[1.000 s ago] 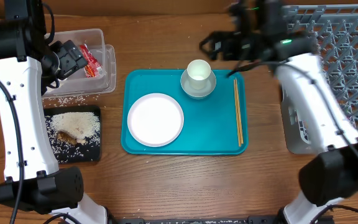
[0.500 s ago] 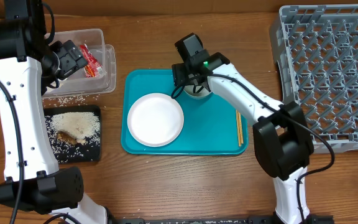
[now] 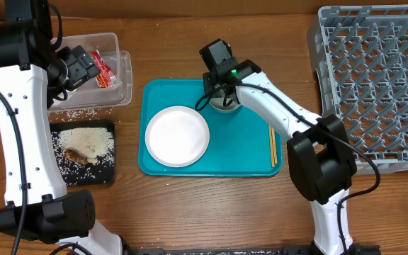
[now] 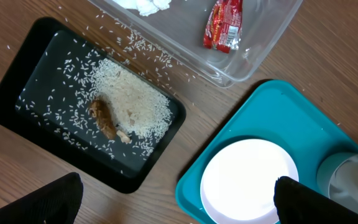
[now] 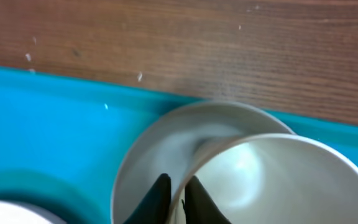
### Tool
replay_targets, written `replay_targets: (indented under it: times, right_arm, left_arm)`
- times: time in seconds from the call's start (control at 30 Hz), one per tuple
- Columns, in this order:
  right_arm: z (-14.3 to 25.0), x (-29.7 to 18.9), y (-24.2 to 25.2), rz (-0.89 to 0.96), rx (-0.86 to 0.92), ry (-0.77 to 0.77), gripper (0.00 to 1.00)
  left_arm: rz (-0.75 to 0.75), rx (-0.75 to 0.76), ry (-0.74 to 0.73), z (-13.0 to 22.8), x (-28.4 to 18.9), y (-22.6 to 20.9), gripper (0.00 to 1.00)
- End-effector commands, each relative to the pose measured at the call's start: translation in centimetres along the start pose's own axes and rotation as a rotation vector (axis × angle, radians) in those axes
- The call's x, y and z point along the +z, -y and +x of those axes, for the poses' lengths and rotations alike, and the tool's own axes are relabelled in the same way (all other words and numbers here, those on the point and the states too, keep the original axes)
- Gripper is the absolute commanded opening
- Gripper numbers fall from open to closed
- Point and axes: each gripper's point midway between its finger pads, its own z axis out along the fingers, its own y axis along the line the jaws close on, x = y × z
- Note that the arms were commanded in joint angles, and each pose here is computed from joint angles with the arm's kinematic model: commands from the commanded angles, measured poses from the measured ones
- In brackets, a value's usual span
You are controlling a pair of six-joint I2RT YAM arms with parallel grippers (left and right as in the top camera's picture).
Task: Sort waste into correct bins and load items into the dishwasher
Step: 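Lift the white cup and place it into the dish rack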
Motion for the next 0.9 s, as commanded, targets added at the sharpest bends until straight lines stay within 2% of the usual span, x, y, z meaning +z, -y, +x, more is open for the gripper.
replay_targets:
  times: [0.0,0.03,0.2,0.33,0.43,0.5,0.63,0.7,0.87]
  right_arm:
    - [-3.3,-2.6,-0.6,-0.014,0.015,0.075,0.07]
    - [-3.8,-3.3,-0.7,-0.016,0.017,0.079,0.04]
    - [-7.7,-8.7,0.5,-0.001,0.04,0.131,0.04]
    - [-11.3,-14.7,5.9,0.058,0.123,0.201,0.04]
    - [-13.5,-18.7,12.8,0.112,0.225,0.259,0.04]
    - [-14.3,-21.2,19.8,0.137,0.334,0.296,0.04]
    - [-14.0,-23.3,31.0,0.049,0.444,0.34,0.04]
    - [-12.1,-24.3,40.7,-0.128,0.545,0.413,0.04]
    - [-9.3,-23.8,48.8,-0.386,0.554,0.542,0.04]
  left_arm:
    - [-0.008,-0.007,0.002,-0.2,0.1,0.0,1.0]
    - [-0.008,-0.007,0.002,-0.2,0.1,0.0,1.0]
    - [-0.008,-0.007,0.002,-0.2,0.1,0.0,1.0]
    - [-0.008,-0.007,0.002,-0.2,0.1,0.0,1.0]
    - [-0.008,-0.007,0.002,-0.2,0.1,0.0,1.0]
    - [-0.008,-0.007,0.002,-0.1,0.1,0.0,1.0]
    - [-0.008,-0.007,0.002,-0.2,0.1,0.0,1.0]
    - [-0.008,-0.007,0.002,-0.2,0.1,0.0,1.0]
    - [-0.008,-0.007,0.002,-0.2,0.1,0.0,1.0]
